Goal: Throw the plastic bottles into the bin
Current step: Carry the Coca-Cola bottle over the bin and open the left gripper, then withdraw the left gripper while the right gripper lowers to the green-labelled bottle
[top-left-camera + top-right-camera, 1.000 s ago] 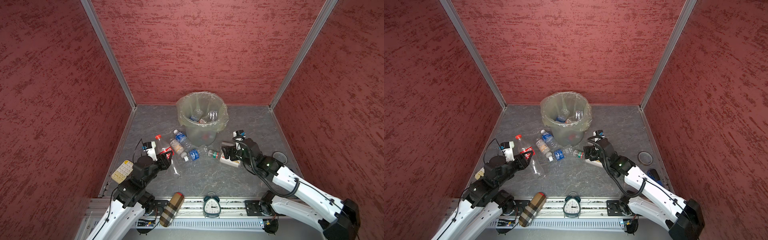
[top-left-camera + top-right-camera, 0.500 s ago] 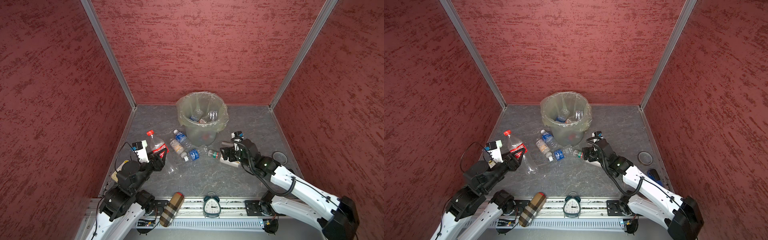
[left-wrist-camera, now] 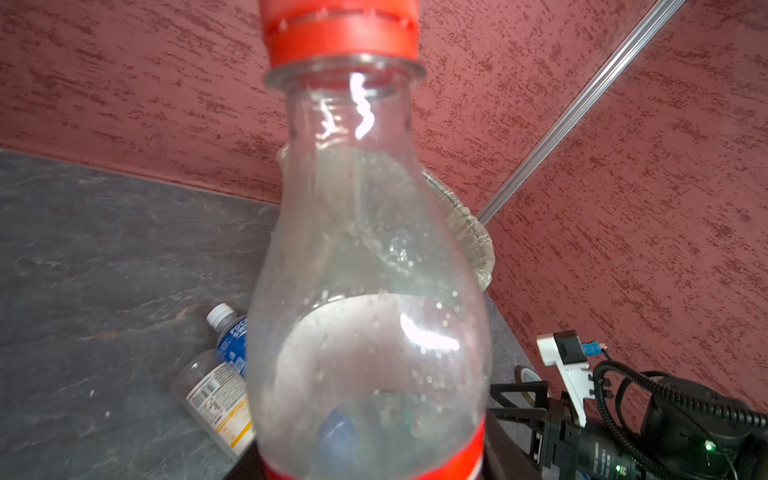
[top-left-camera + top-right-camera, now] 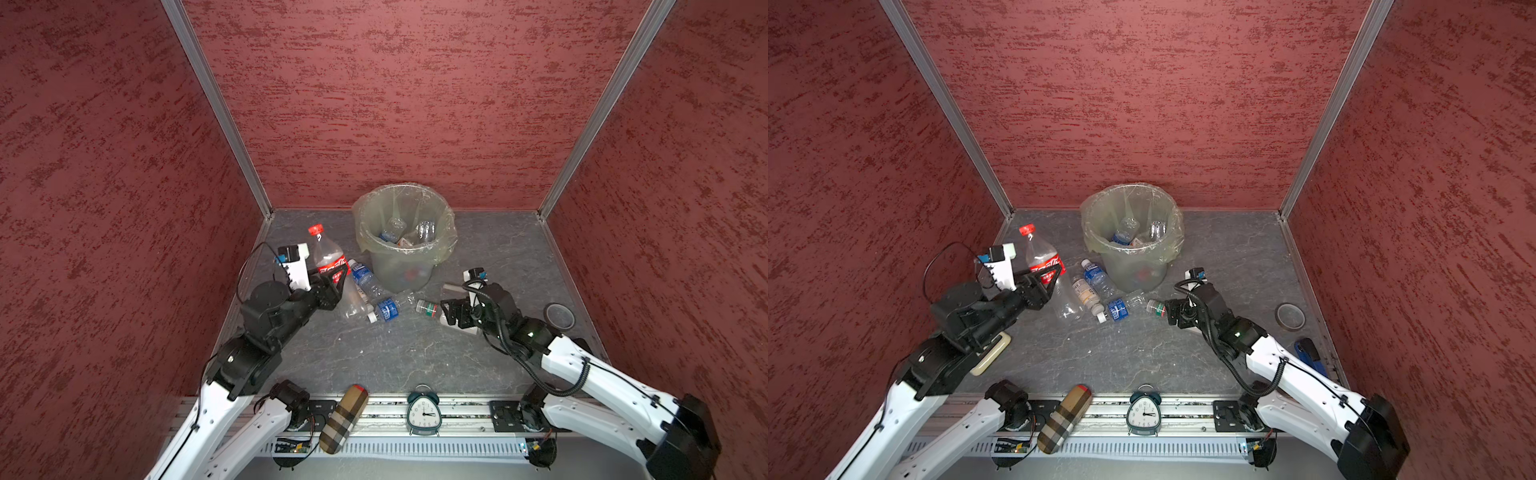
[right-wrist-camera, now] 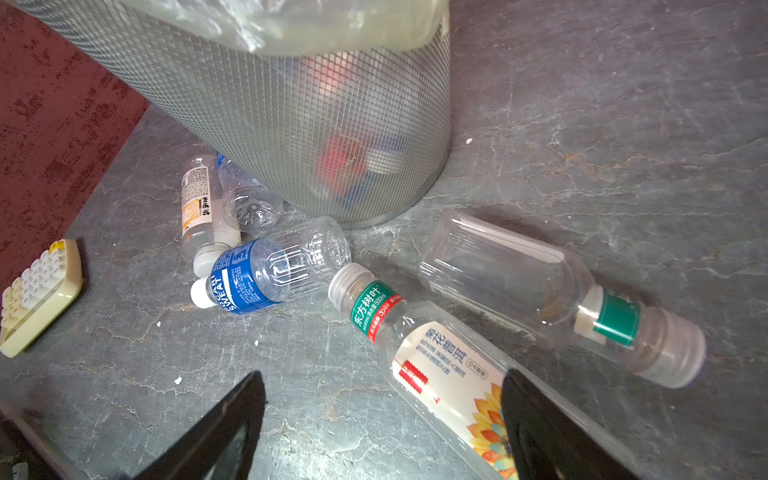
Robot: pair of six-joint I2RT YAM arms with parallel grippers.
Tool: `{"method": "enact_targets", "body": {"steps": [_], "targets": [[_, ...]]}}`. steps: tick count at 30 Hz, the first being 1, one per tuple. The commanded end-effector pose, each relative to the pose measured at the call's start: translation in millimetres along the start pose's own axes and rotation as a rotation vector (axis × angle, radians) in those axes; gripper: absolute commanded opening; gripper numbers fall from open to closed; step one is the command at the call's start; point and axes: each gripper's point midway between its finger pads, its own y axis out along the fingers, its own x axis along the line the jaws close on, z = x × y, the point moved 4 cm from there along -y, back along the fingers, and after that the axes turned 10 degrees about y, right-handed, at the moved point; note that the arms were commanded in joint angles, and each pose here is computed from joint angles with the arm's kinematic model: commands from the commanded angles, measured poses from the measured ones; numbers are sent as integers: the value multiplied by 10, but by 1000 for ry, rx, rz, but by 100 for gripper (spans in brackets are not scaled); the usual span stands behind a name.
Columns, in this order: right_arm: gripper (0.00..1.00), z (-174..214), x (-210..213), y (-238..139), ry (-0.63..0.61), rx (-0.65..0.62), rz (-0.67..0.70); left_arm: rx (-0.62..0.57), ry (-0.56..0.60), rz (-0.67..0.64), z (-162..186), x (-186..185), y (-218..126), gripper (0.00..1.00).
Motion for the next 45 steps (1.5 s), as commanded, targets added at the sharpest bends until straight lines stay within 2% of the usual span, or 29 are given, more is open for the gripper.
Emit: {"method": "enact_targets", "body": {"steps": [1, 6, 7, 8, 10, 11, 18, 28, 35, 40, 45], "targets": [[89, -44, 24, -66, 34, -30, -35, -155, 59, 89, -603, -275, 303, 48], [89, -49, 14, -139, 54, -46, -47, -216, 120, 92, -1166, -451, 1143, 50], [89, -48, 12, -147, 58, -47, -48, -213, 129, 95, -1221, -453, 1356, 62], [89, -43, 10, -152, 63, -46, -50, -205, 136, 105, -1274, -458, 1559, 79], [90, -41, 8, -165, 69, -44, -48, -150, 122, 82, -1291, -409, 1875, 95], [90, -42, 5, -182, 71, -43, -44, -138, 120, 75, -1299, -400, 1956, 100], [94, -54, -58, -320, 60, -55, -12, -222, 130, 86, -1462, -445, 1756, 100], [99, 148, -179, -36, 24, 81, 99, -199, 124, 73, -1354, -365, 1487, 100], [99, 200, -219, 167, -18, 127, 149, -149, 63, 64, -1039, -207, 1348, 99], [99, 195, -233, 319, -55, 152, 186, -72, -2, 61, -672, -68, 1309, 99], [99, 178, -272, 411, -81, 165, 214, -37, -28, 27, -338, 77, 1115, 99]]}}
